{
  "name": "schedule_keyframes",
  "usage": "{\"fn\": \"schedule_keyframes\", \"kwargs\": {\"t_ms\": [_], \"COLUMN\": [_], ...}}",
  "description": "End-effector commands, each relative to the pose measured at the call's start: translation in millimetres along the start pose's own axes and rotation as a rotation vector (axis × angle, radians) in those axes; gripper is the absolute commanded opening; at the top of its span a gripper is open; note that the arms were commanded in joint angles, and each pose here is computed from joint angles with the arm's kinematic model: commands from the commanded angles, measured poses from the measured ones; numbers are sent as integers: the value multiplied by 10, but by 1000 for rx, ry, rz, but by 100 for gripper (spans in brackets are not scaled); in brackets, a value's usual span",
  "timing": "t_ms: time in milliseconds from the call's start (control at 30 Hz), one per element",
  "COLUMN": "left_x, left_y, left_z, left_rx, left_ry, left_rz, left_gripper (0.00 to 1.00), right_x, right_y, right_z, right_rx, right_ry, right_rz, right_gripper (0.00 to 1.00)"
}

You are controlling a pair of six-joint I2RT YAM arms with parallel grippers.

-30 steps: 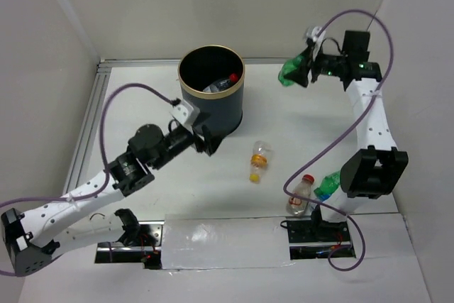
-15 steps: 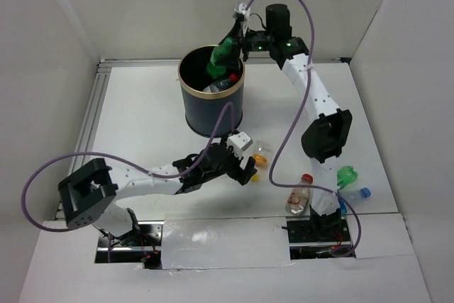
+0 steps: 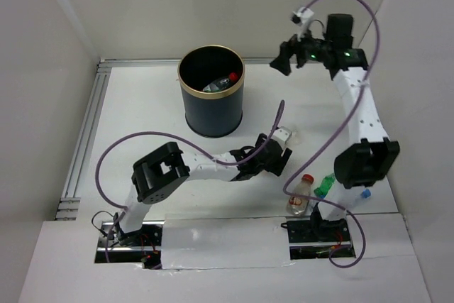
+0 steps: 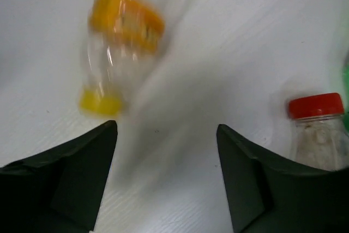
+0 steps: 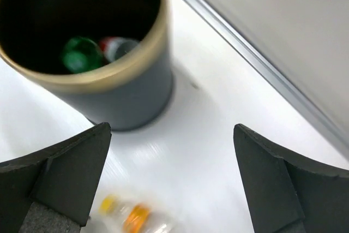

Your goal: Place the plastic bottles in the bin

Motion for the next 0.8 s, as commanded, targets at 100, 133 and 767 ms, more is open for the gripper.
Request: {"fn": "schedule_keyframes", "kwargs": {"t_ms": [100,133,767], "left_x": [71,67,-1137], "left_y": [255,306,182], "left_z": [137,136,169], "left_rx": [18,21,-78], "left_ry": [-164,-155,59], "left_rz": [101,114,93], "left_gripper": [49,48,84], "right_x": [-995,-1072,-651], "right_y": [483,556,2231], "right_z": [-11,-9,-1527], "right_rx": [2,-23,225], "right_ry": [204,216,361], "right_rz": [104,115,416], "right_gripper": [100,100,100]}}
Point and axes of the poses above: each gripper's point midway between its finger pads, its own x axis out along the fingers, its own z axis along the line the jaws close on, y = z × x, the point moved 4 cm from there along -x, back along the fingers, and after that the axes turned 5 degrees about x, right-handed, at the moved point
